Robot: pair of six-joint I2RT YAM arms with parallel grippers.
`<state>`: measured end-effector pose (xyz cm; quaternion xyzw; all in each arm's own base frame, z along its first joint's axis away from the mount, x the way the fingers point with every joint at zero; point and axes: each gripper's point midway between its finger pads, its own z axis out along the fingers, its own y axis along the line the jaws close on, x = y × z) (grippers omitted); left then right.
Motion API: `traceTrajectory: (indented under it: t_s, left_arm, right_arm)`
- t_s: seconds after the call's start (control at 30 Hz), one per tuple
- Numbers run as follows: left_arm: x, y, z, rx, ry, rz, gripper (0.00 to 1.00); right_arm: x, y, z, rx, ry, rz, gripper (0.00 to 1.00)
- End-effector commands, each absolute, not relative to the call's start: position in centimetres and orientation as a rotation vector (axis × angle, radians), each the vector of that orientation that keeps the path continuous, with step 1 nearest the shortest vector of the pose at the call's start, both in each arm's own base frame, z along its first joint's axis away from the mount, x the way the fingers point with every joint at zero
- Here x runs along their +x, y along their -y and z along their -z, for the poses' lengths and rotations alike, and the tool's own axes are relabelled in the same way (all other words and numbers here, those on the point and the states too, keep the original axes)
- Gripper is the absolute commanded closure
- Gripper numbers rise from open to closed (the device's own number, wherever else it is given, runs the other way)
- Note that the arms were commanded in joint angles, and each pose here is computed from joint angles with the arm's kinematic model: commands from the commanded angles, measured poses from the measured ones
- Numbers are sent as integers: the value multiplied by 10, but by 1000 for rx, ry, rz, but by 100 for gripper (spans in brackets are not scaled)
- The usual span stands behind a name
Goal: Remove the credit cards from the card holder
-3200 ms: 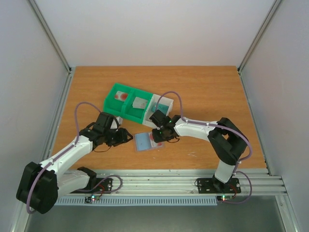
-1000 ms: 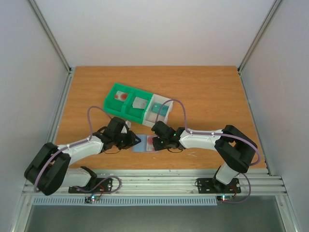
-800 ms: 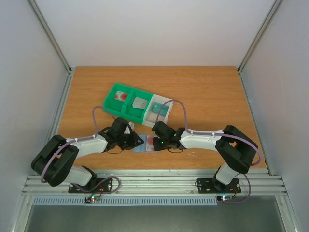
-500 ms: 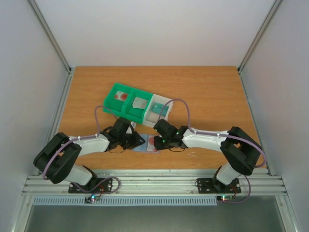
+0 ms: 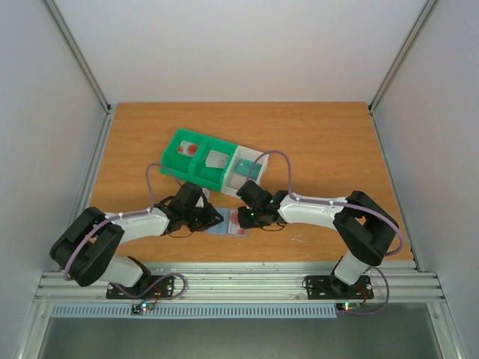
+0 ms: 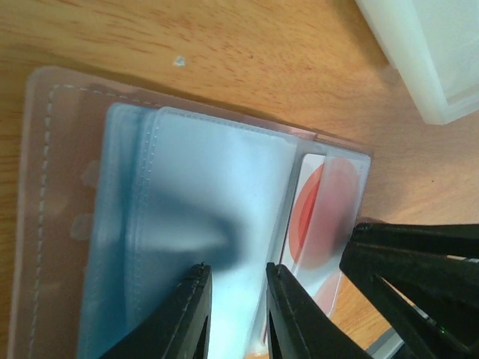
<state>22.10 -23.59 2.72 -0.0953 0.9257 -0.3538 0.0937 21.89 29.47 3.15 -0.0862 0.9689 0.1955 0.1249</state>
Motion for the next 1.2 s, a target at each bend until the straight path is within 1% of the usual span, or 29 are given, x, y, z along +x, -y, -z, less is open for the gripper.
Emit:
traceTrajectory:
  t_s: [0.0,0.17,0.27,0.43,0.7,0.9,1.03,1.1,1.17]
  left_arm:
    - [216,215,-19,-369,-2752,919,77]
    - [218,216,-40,-344,-2704,894,77]
    - [221,225,-58,-295,-2668,916,72]
    - [227,240,-79,-230,-2573,956,72]
    - [234,264,-57,-167,-2628,1014,78]
    - [234,264,-31,-211,-2670,986,78]
    - [229,264,-24,-226,-2672,1027,79]
    - [228,268,-26,-235,-2655,1074,84]
    - [228,271,-30,-239,-2642,1114,87]
  right_arm:
    - [224,-290,-23,-206,-2838,-532,82]
    - [222,-293,-15,-219,-2852,-554,83]
    - [221,-294,-13,-228,-2847,-571,85]
    - [222,-291,-12,-231,-2846,-553,88]
    - [222,-288,-15,-238,-2837,-543,89]
    - [221,-285,-15,-232,-2832,-554,92]
    - [222,-285,-14,-224,-2831,-566,91]
    - [222,-285,-12,-213,-2835,-581,91]
    - [222,-285,-10,-208,-2842,-585,91]
